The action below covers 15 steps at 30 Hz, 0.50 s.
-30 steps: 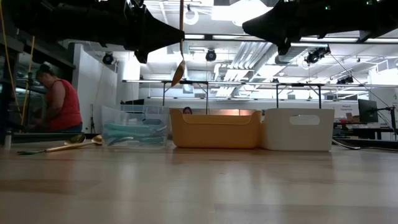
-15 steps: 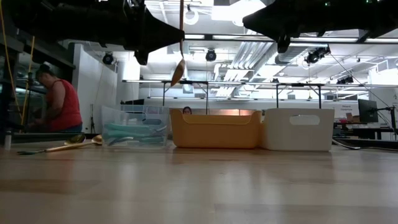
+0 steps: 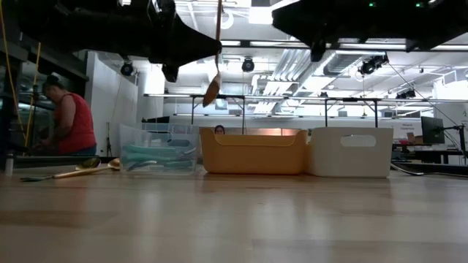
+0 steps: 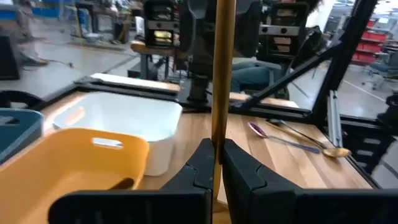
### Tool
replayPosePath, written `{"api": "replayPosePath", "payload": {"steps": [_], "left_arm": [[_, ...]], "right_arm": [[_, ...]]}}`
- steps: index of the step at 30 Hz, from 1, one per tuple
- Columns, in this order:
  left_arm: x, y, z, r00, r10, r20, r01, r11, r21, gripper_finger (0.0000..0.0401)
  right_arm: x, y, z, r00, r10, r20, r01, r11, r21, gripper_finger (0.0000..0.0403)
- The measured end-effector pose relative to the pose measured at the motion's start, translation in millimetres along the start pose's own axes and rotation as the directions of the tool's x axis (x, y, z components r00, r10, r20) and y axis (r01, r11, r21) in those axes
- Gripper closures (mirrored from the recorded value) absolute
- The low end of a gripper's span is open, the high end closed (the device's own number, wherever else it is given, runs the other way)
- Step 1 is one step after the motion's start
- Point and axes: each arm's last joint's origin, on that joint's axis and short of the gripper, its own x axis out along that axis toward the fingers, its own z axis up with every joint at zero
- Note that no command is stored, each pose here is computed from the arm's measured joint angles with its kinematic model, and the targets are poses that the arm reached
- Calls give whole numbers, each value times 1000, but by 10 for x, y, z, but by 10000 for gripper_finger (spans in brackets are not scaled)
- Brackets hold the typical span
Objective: Sort silverware by color (type)
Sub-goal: Put the gold-colored spoon into the green bin
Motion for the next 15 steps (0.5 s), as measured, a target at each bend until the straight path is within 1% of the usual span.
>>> {"api": "replayPosePath", "payload": {"steps": [3,5,9,12,15], "left_arm": [[113,-20,-19,999,-40,-20,40,999,-7,396],[171,-25,-46,998,-41,-41,40,999,-5,396],[231,-22,-75,998,-34,-62,34,999,-2,396],[250,-29,-48,998,-36,-50,36,999,-3,396],[264,-36,-22,998,-37,-40,37,999,-4,396]], "right_arm": [[162,40,-26,1000,4,-14,-4,1000,-1,284],[265,65,-27,1000,4,-14,-4,1000,-16,256],[365,90,-23,1000,4,-14,-4,999,-36,209],[396,90,-48,999,0,-38,-1,999,-36,188],[405,80,-73,998,0,-63,-2,1000,-28,182]]}}
